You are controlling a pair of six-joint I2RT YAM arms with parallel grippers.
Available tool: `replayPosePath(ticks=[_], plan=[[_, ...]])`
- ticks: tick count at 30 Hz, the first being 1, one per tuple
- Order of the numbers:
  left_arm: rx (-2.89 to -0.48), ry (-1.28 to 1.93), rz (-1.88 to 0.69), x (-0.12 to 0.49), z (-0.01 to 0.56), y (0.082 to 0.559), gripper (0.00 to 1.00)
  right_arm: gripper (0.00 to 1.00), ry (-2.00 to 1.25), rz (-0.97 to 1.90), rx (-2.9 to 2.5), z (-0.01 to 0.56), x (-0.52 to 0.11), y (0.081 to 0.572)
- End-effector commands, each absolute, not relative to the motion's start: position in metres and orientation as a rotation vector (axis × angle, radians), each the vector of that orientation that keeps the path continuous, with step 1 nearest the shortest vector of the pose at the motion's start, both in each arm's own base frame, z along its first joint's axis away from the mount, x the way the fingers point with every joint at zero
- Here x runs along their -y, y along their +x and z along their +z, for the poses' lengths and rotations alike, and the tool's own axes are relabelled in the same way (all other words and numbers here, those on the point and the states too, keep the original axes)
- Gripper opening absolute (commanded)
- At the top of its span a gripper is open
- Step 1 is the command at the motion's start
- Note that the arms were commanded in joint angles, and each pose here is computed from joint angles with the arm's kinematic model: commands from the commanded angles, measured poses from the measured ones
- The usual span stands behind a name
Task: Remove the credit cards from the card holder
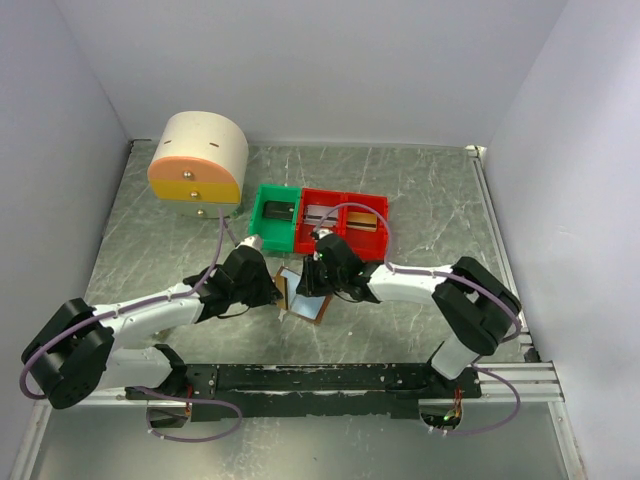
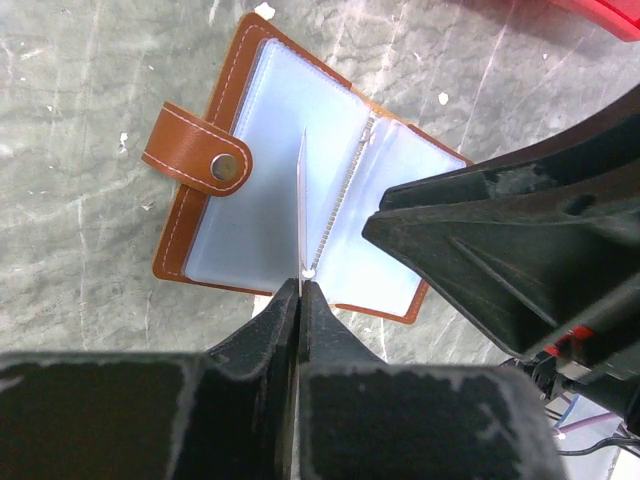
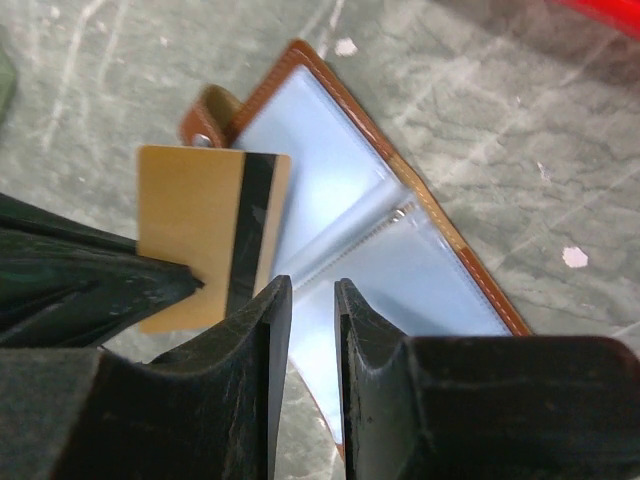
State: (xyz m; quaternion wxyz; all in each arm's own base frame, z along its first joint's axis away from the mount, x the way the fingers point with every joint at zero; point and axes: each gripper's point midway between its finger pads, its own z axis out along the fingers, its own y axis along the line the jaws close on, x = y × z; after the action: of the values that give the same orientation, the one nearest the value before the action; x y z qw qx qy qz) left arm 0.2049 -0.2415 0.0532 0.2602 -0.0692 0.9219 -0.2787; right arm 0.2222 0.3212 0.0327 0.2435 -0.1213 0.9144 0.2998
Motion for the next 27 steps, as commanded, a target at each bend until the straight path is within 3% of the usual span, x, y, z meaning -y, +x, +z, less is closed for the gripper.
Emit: replayPosePath(ticks=[1, 12, 20, 27], plan=[[-2.455, -0.164, -0.718, 0.241, 0.066, 0.214, 0.11, 0.25, -0.301, 0.907, -2.4, 0.065, -0.34, 0.235], [-2.469, -0.164, -0.729, 0.242, 0.063, 0.212, 0.1, 0.24, -0.321, 0.746, -2.536, 0.026, -0.333, 0.232], [-2.465, -0.158, -0.738, 0.243, 0.065, 0.212, 0.09, 0.25, -0.369, 0.681, -2.537, 0.034, -0.308, 0.218], [-2.403, -0.076, -0.845, 0.253, 0.085, 0.209, 0.08, 0.28, -0.31, 0.794, -2.354, 0.078, -0.305, 0.222]])
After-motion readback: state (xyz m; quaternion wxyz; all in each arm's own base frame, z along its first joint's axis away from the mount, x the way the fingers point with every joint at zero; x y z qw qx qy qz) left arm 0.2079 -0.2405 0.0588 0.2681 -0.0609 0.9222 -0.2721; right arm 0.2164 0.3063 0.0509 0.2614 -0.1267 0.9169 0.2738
